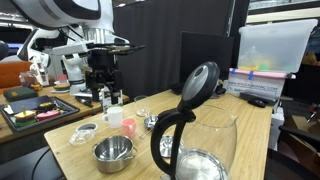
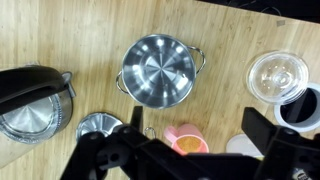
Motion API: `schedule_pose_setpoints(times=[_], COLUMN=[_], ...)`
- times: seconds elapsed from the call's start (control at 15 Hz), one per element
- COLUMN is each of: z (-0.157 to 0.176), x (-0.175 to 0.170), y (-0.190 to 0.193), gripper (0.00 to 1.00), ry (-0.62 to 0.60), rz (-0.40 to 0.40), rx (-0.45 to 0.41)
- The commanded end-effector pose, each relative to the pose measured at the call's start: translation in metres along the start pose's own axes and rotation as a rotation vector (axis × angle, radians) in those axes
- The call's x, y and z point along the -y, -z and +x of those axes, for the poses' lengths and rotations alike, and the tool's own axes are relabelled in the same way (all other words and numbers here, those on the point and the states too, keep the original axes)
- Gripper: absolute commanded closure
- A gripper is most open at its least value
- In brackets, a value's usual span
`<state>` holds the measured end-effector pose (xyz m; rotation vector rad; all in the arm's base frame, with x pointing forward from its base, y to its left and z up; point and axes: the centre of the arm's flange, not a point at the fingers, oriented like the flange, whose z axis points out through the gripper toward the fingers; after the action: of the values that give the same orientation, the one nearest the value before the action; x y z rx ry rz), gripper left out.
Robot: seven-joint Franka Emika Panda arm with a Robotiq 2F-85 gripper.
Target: Pour the contents in the pink mug into the silver bowl
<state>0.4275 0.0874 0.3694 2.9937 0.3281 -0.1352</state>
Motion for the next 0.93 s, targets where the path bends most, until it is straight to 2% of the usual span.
schedule_pose_setpoints(times=[0.0, 0.13, 0.47, 0.87], z=[0.000, 0.003, 0.034, 0.072], x=[0.000, 0.000, -0.014, -0.021], y=[0.000, -0.005, -0.038, -0.066], gripper=[0.00, 0.00, 0.00, 0.00], ry=[0.000, 0.004, 0.114, 0.301], rz=[0.000, -0.005, -0.035, 0.115], rx=[0.001, -0.005, 0.041, 0.095])
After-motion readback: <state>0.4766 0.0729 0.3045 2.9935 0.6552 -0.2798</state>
